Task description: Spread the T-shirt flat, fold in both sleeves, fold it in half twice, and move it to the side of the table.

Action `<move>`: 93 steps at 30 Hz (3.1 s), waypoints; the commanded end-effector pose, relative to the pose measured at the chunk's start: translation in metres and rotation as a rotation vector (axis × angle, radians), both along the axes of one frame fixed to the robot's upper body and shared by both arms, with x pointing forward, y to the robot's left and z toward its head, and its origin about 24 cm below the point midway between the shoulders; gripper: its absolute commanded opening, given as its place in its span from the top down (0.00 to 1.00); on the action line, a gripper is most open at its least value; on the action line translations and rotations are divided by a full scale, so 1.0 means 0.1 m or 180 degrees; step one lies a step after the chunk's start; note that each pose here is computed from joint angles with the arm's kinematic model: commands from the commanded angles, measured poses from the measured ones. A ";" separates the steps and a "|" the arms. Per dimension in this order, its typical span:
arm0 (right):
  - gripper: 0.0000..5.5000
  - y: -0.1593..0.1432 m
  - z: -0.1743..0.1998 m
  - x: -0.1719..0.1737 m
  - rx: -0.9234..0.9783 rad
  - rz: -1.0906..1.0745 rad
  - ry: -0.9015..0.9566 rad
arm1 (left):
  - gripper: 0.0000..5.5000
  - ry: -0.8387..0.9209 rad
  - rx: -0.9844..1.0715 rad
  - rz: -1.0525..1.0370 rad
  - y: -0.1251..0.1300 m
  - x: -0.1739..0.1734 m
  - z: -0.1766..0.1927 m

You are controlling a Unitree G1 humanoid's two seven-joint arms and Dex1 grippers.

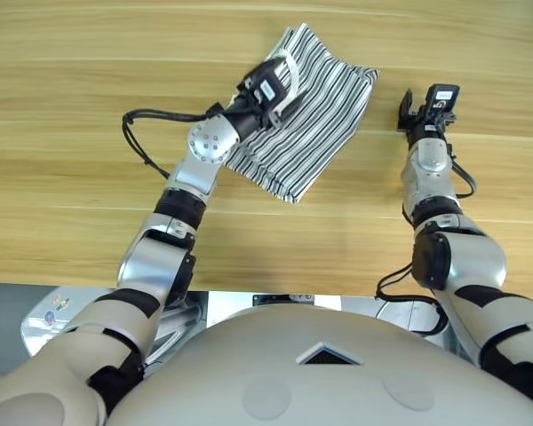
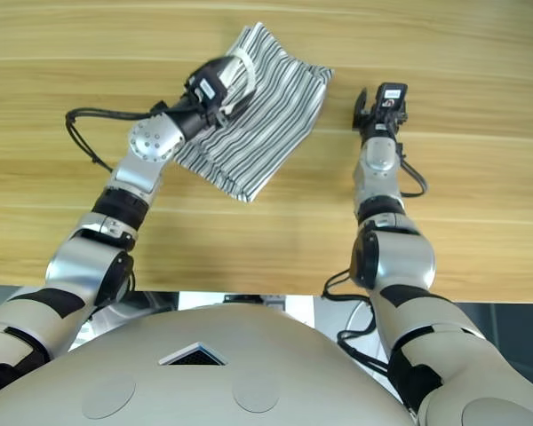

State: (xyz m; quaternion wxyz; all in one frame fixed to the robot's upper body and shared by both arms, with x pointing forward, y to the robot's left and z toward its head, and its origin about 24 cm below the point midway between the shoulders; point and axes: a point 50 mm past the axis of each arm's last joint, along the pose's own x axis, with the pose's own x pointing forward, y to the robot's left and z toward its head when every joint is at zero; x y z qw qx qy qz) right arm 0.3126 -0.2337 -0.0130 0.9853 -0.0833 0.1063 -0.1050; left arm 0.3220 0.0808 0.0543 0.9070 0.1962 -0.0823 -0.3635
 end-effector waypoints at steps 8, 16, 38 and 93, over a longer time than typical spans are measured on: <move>0.42 -0.03 0.11 -0.37 -0.0077 0.0083 -0.0452 | 0.41 0.1379 0.0033 0.1285 0.57 -0.07 -0.77; 0.42 0.24 0.38 -0.36 -0.0107 0.0334 -0.0654 | 0.41 0.1593 0.0482 0.0762 0.61 -0.58 -1.13; 0.42 0.14 0.45 -1.16 -0.0792 0.1615 -0.0024 | 0.41 0.0807 -0.1403 0.0157 0.40 -1.86 -0.08; 0.42 0.88 0.22 0.44 0.0371 0.1032 0.0375 | 0.41 0.2526 -0.0684 0.2162 0.35 -1.33 -1.67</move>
